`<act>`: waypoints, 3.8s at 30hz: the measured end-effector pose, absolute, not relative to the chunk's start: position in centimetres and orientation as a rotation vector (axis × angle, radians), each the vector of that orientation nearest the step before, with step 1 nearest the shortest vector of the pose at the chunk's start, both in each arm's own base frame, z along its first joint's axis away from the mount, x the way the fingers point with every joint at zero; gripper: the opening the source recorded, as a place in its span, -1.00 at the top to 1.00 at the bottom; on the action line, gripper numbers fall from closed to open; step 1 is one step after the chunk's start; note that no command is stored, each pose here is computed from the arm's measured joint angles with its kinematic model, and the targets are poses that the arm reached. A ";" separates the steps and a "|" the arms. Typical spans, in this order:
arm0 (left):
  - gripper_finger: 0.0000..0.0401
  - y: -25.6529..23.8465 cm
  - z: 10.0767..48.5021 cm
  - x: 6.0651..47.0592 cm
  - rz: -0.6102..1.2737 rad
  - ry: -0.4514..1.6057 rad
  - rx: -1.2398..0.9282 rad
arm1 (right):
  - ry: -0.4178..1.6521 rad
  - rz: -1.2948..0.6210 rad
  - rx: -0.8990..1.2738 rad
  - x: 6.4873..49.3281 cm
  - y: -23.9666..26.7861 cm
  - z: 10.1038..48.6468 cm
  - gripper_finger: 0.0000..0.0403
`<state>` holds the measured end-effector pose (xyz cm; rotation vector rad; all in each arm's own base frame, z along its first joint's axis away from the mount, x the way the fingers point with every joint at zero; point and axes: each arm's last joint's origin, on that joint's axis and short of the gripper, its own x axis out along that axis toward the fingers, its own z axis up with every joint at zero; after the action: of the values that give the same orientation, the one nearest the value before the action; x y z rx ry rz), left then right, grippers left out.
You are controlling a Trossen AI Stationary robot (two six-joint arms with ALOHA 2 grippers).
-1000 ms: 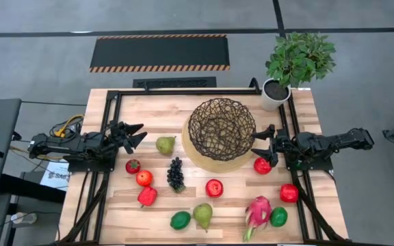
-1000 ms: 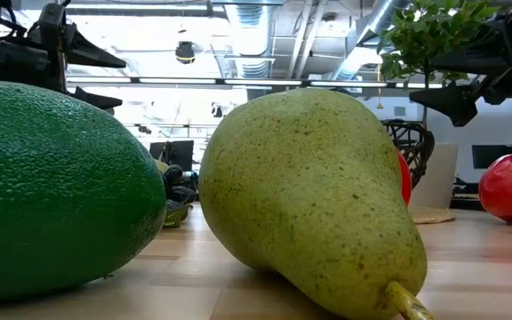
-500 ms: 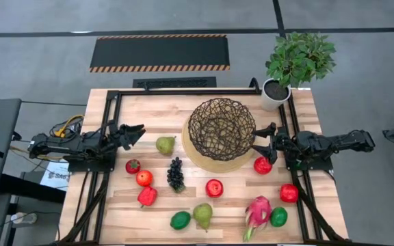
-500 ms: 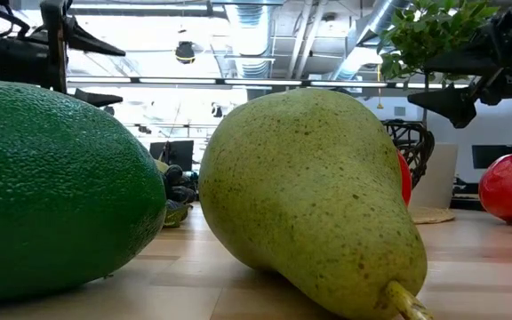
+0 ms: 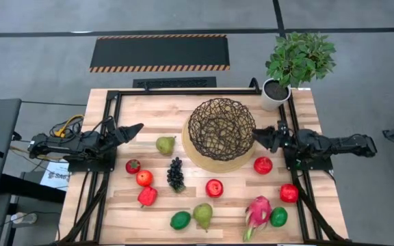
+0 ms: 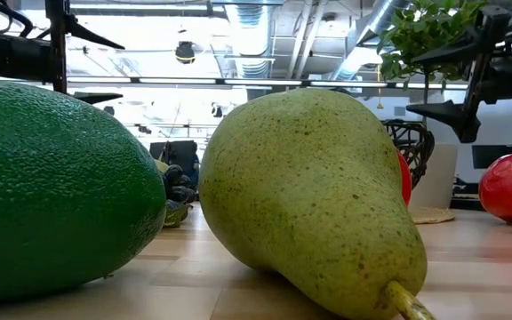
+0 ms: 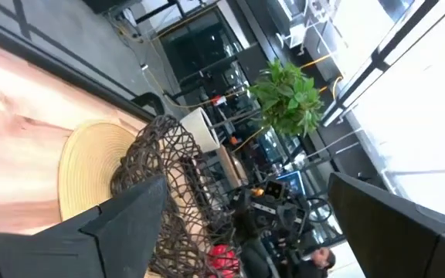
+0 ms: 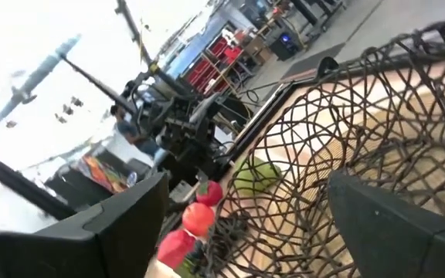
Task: Build produce basket
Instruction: Put the red apple into the black basket
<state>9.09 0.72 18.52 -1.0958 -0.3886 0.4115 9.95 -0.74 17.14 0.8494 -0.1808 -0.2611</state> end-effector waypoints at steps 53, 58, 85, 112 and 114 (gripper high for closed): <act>-0.72 0.6 35.1 8.5 0.443 -0.167 -0.964 | 0.891 -0.776 0.773 17.7 -0.9 34.5 -0.85; -0.72 0.3 35.9 10.3 0.457 -0.087 -0.951 | 1.050 -0.841 0.839 17.6 1.9 32.3 -0.85; -0.72 0.1 35.5 11.9 0.469 -0.034 -0.951 | 1.192 -0.918 1.054 16.4 5.6 20.5 -0.85; -0.72 0.2 35.5 11.9 0.496 -0.054 -0.977 | 1.192 -0.890 1.053 16.0 5.1 18.0 -0.41; -0.72 0.2 35.5 11.9 0.496 -0.054 -0.978 | 1.197 -0.882 1.053 16.2 5.3 18.5 -0.40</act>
<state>11.87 0.19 35.52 -0.9782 -0.0543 0.4955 16.18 5.29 18.52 1.0529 1.1965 -0.8822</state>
